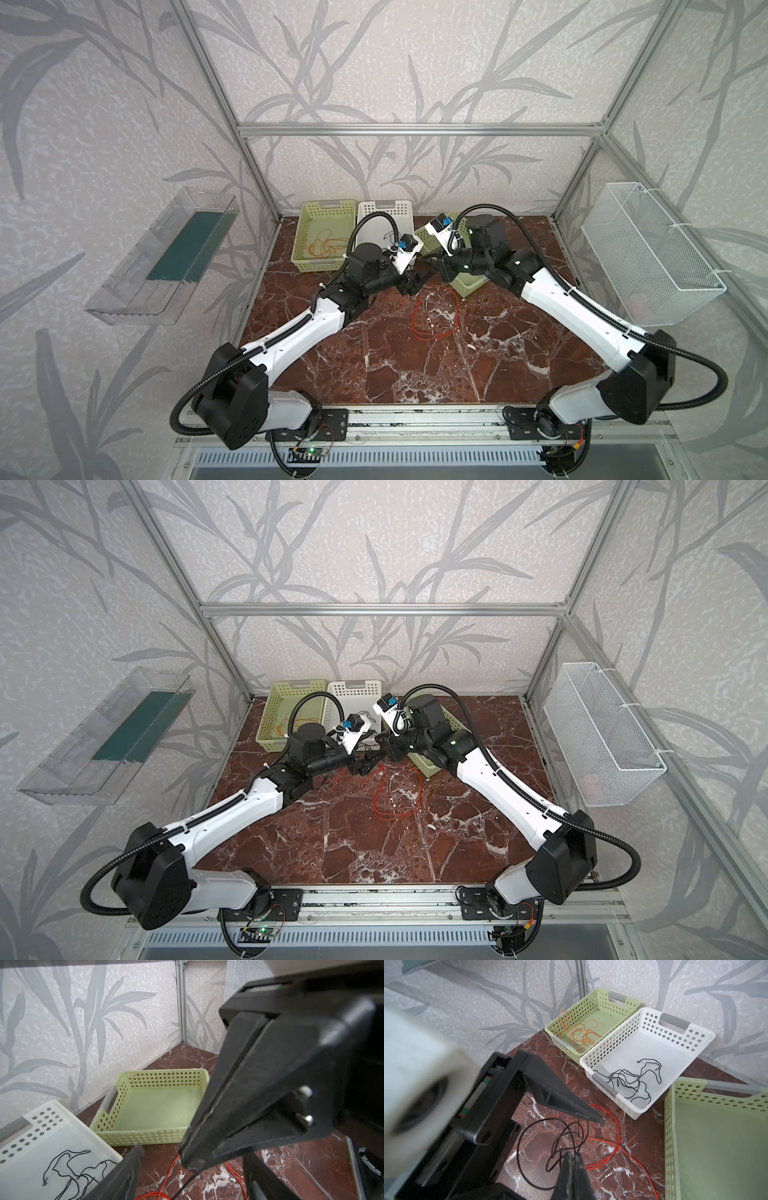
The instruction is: Untangle the cables
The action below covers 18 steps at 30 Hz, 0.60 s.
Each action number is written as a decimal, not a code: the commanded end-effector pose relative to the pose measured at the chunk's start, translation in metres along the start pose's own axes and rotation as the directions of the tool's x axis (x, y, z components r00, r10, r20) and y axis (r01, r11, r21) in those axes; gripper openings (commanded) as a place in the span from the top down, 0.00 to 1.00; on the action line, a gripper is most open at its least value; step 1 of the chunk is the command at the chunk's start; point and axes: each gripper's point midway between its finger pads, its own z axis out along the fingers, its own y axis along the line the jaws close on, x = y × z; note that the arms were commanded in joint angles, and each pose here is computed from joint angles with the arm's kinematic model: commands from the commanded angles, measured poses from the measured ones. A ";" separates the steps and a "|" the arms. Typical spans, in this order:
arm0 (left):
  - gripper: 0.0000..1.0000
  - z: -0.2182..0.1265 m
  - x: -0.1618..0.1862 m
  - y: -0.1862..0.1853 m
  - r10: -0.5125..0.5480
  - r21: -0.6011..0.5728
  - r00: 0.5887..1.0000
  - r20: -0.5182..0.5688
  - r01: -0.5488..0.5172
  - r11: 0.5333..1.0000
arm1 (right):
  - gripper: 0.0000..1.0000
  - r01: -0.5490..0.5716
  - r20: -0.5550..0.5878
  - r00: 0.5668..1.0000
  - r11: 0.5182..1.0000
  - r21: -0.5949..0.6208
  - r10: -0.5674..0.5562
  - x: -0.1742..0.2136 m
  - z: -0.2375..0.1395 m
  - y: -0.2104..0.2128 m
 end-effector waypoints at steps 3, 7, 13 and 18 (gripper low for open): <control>0.45 0.000 -0.014 0.000 0.121 -0.037 0.993 -0.004 -0.121 0.992 | 1.00 0.015 0.054 0.998 0.997 -0.078 -0.011 -0.025 -0.021 0.023; 0.75 0.001 -0.021 -0.002 0.122 -0.031 0.992 0.015 -0.122 0.992 | 1.00 0.022 0.067 0.998 0.996 -0.084 -0.016 -0.027 -0.024 0.025; 1.00 -0.001 -0.040 -0.006 0.085 -0.009 0.994 0.068 -0.084 0.996 | 0.81 0.046 0.111 0.993 0.997 -0.065 -0.038 -0.034 -0.032 0.025; 1.00 -0.008 -0.057 -0.004 0.029 -0.018 0.992 0.123 -0.027 0.999 | 0.42 0.069 0.139 0.987 0.991 0.118 -0.086 -0.032 -0.071 -0.007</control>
